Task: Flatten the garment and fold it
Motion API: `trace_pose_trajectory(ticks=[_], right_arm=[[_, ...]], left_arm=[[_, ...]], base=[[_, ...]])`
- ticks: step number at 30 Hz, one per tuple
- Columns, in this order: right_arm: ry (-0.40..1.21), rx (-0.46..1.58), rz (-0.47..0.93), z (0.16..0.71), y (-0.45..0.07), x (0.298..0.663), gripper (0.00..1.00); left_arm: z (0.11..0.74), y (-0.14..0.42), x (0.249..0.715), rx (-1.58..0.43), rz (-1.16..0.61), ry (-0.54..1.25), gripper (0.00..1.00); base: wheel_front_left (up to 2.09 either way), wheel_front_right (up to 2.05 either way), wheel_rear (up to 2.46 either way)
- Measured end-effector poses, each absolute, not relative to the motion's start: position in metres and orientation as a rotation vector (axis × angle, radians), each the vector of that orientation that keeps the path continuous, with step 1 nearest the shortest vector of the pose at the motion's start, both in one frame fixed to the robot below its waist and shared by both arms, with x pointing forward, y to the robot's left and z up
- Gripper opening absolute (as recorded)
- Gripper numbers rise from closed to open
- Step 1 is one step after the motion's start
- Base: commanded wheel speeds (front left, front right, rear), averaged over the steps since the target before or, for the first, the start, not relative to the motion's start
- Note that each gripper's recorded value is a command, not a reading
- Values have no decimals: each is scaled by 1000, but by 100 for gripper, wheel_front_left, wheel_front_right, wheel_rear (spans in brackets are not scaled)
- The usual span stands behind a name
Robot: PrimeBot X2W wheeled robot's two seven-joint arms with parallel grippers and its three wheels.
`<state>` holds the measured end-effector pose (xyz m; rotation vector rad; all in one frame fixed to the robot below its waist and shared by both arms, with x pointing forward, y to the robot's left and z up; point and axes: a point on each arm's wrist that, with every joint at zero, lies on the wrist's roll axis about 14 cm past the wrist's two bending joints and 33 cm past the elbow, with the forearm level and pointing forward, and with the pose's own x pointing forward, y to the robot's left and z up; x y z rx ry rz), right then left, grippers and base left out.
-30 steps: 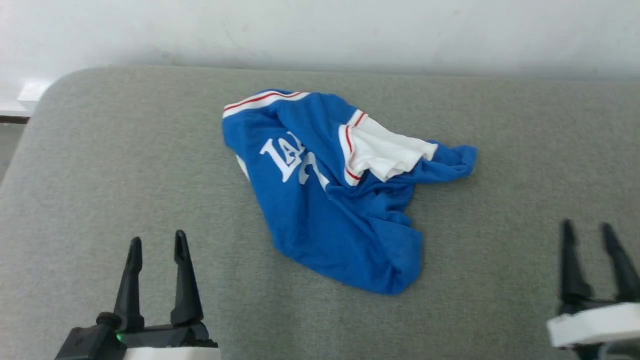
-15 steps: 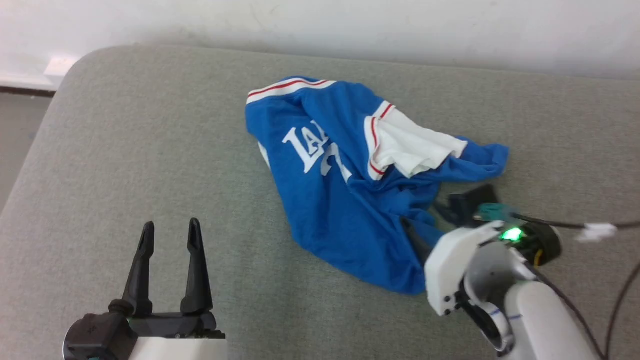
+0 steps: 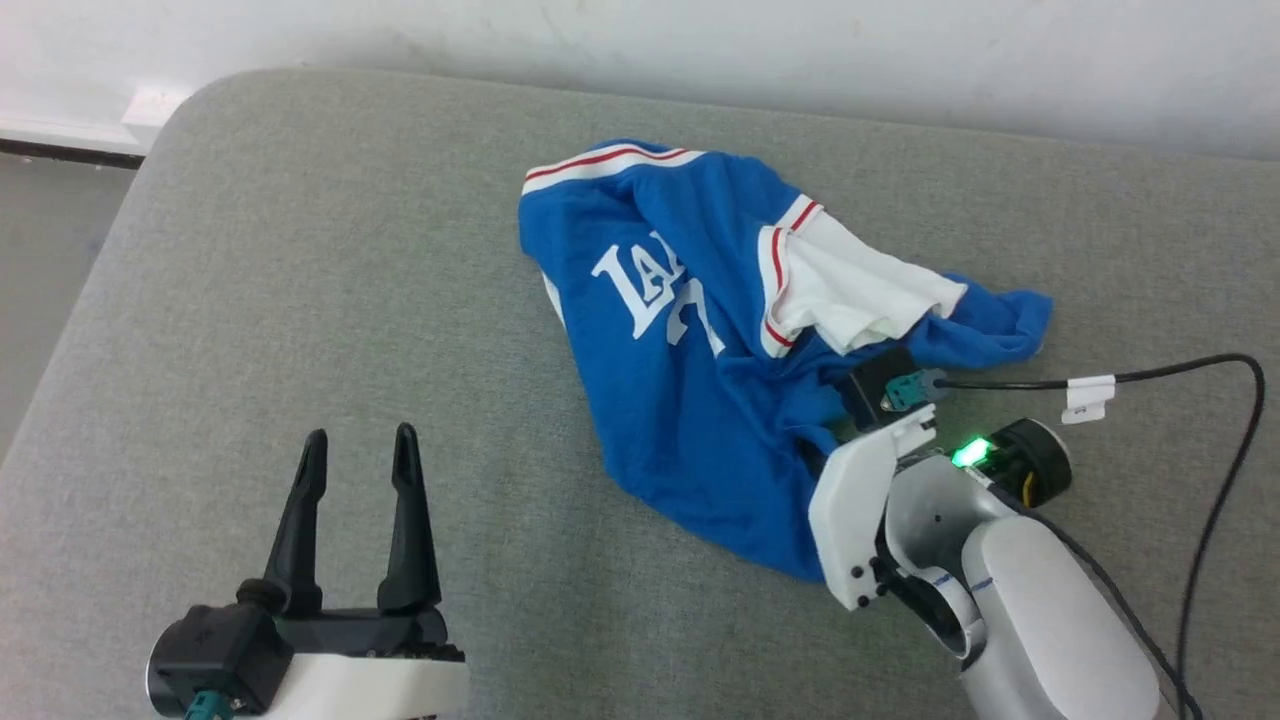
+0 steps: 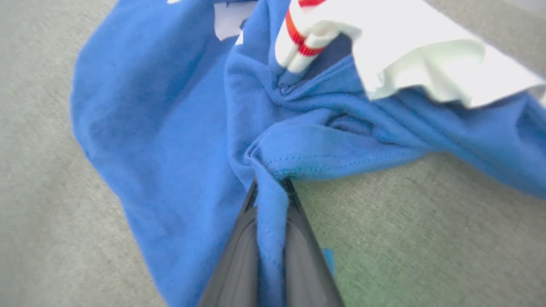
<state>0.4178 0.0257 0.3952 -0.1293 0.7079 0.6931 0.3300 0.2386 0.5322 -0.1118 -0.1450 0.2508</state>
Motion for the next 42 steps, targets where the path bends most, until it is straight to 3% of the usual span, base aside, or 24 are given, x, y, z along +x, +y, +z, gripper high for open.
trace_pose_trajectory(ticks=[8,12,19,20,21,25,31,35,38,42], right_arm=[[729,-63,801,444,11,391,0],[938,-71,846,430,-23,327,0],[1368,85,881,408,-55,209,0],[1379,99,873,409,-57,205,45],[1347,95,853,411,-58,212,100],[1162,34,814,424,-57,252,100],[757,180,891,501,-15,312,100],[420,47,717,544,-39,393,100],[383,-79,644,530,-50,427,100],[575,-150,647,466,-50,431,100]], left_arm=[[534,226,337,-134,204,-158,100],[533,217,341,-152,176,-155,100],[521,213,347,-163,166,-118,100],[519,213,348,-163,165,-111,100],[517,214,348,-162,166,-105,100],[512,212,350,-164,156,-90,100],[513,209,352,-169,143,-94,100],[510,205,354,-172,132,-86,100],[512,204,360,-172,125,-93,100],[512,205,364,-166,129,-94,100]], base=[[0,0,0],[0,0,0],[0,0,0],[0,0,0],[0,0,0],[0,0,0],[0,0,0],[0,0,0],[0,0,0],[0,0,0]])
